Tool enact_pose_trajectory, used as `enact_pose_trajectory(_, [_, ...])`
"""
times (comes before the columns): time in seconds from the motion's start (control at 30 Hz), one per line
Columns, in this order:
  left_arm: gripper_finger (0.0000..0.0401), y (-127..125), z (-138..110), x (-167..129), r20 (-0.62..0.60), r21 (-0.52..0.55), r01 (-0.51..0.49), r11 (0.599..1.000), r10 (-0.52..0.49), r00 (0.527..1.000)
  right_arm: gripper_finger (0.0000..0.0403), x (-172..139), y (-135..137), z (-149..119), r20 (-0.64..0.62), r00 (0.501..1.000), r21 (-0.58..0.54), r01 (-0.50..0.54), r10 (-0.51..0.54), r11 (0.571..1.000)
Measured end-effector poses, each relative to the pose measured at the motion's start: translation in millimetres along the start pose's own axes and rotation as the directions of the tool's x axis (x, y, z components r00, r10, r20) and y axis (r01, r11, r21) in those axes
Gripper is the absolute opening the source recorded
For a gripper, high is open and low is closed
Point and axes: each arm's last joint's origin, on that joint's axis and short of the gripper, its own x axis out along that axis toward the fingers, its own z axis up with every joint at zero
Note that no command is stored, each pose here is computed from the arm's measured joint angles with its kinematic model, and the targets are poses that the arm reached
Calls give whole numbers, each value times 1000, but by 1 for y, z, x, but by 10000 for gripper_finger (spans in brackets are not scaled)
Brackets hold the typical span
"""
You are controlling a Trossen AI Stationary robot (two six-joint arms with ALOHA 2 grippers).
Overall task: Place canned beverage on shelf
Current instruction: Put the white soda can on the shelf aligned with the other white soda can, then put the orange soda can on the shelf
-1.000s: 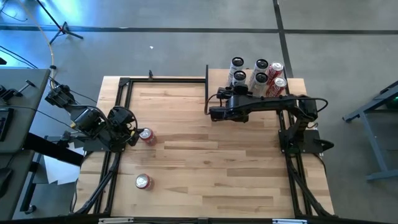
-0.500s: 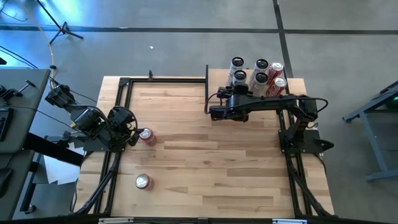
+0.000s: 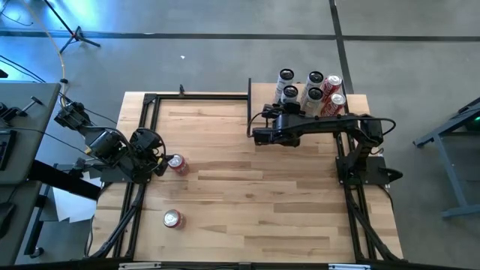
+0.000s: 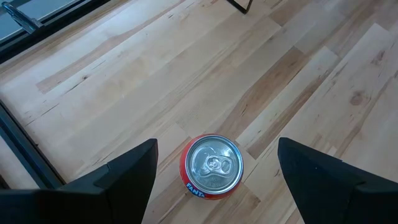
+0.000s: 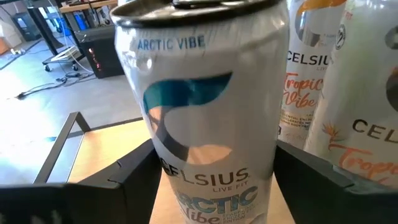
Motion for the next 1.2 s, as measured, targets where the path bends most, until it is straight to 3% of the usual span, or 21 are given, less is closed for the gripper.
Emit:
enact_pose_trajectory(0.27, [310, 0, 0, 0, 0, 0, 0, 1000, 0, 1000, 312, -1, -2, -2, -50, 999, -7, 20, -20, 1000])
enact_pose_trajectory(0.6, [310, 0, 0, 0, 0, 0, 0, 1000, 0, 1000, 335, -3, -3, 3, -18, 1000, -14, 3, -3, 1000])
enact_pose_trajectory(0.87, [310, 0, 0, 0, 0, 0, 0, 1000, 0, 1000, 394, -11, -8, 14, -29, 999, -33, -22, 21, 999])
enact_pose_trajectory(1.2, [310, 0, 0, 0, 0, 0, 0, 1000, 0, 1000, 398, -36, -19, 16, -139, 989, -63, -69, 60, 996])
